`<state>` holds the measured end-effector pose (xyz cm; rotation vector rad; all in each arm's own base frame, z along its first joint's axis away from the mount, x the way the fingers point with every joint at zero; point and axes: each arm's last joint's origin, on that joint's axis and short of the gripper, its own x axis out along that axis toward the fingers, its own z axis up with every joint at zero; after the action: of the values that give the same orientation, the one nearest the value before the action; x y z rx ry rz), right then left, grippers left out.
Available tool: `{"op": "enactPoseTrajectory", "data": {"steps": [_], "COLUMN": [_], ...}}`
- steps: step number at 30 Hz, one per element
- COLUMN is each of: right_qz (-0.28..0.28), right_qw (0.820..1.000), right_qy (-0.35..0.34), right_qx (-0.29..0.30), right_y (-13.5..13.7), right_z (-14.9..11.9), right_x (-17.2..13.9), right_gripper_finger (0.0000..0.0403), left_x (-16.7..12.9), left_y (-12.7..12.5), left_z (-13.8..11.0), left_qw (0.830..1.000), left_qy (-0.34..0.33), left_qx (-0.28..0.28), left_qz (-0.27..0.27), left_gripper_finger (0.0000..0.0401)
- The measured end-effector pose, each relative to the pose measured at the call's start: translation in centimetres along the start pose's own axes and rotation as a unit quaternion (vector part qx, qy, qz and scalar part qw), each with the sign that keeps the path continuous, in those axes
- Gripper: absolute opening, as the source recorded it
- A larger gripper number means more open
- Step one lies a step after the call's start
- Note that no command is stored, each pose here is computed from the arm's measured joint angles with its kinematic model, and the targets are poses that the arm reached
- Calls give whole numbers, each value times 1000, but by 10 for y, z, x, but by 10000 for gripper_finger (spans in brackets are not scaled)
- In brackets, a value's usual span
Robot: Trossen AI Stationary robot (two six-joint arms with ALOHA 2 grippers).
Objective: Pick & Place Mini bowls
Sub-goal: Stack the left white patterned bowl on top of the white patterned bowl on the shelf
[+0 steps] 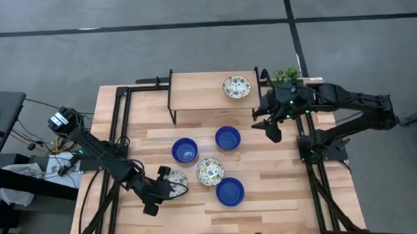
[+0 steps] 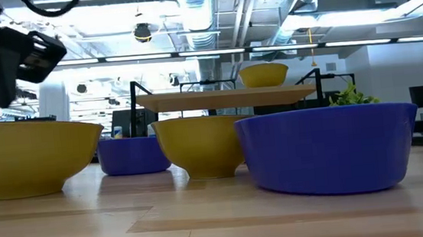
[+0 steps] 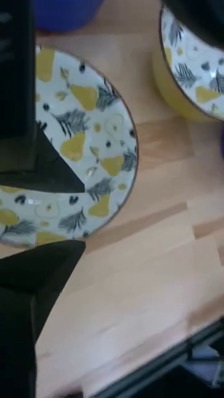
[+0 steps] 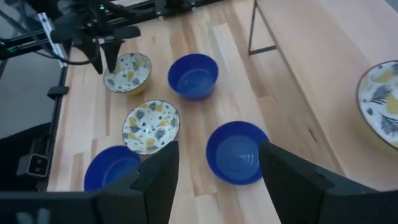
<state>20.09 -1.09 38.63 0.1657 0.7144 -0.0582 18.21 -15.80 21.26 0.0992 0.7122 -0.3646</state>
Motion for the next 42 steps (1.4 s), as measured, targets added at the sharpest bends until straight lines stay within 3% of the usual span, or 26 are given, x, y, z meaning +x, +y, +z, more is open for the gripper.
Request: {"op": "enactPoseTrajectory", "data": {"steps": [7,19,33,42], "right_qz": [12,16,16,16], "right_qw": [1000,1000,1000,1000], "right_qy": [3,3,3,3], "right_qx": [-10,-13,-12,-12], "right_y": [6,8,8,8], "right_z": [-1,-1,-1,-1], "right_x": [0,0,0,0], "right_gripper_finger": [209,209,209,209], "left_x": [5,29,19,28], "left_y": [-3,-6,-5,-6], "left_z": [-3,-16,-10,-15], "left_qw": [1000,998,999,998], "left_qy": [9,62,37,58], "left_qx": [5,-6,-11,-5], "left_qz": [-3,14,9,18], "left_gripper_finger": [172,168,168,168]}}
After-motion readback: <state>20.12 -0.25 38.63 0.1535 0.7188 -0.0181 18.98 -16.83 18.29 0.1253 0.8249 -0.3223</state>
